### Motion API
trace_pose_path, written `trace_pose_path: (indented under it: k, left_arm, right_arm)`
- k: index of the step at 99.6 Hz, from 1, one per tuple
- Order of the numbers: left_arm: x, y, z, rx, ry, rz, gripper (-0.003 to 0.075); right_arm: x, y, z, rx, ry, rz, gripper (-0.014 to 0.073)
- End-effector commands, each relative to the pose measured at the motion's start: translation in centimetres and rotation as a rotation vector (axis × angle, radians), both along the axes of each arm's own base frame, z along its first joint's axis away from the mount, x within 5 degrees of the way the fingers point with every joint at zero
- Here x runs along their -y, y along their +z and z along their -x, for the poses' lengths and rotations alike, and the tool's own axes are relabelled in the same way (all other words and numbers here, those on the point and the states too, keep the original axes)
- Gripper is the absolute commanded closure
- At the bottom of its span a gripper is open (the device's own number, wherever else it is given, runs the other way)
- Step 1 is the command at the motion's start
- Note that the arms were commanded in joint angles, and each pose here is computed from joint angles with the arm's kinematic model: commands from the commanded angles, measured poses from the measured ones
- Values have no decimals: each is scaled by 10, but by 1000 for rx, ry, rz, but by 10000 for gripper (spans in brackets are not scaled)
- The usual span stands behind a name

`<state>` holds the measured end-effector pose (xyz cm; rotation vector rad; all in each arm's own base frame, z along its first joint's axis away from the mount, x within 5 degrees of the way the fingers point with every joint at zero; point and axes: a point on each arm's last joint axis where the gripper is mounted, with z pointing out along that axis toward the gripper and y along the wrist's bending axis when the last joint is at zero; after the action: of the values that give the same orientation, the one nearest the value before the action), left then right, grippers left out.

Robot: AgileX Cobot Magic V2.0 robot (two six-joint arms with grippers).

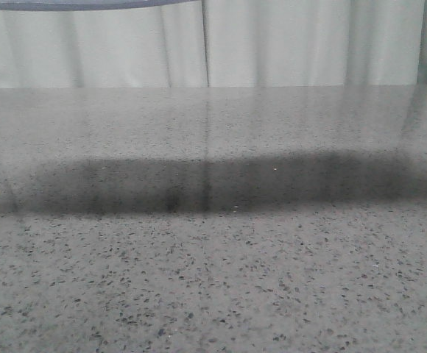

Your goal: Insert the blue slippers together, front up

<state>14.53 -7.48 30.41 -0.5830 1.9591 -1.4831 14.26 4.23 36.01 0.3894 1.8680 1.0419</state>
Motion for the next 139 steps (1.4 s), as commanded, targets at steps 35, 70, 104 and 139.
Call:
trace_pose_path:
  k: [35,70,104,139]
  left_arm:
    - [4,16,1,30,-18,69,704]
    - [0,15,-3,32,52,57,704]
    - [3,6,-13,-21,38,50,704]
    - [7,8,-15,15,-12,82,704]
  right_arm:
    - [-8,6,-15,24,43,-50,702]
    - [-7,1,-27,18,10,-39,702]
    - [-9,3,-29,49,30,-40,702]
    - [-13,-5,-36,1,79,-39,702]
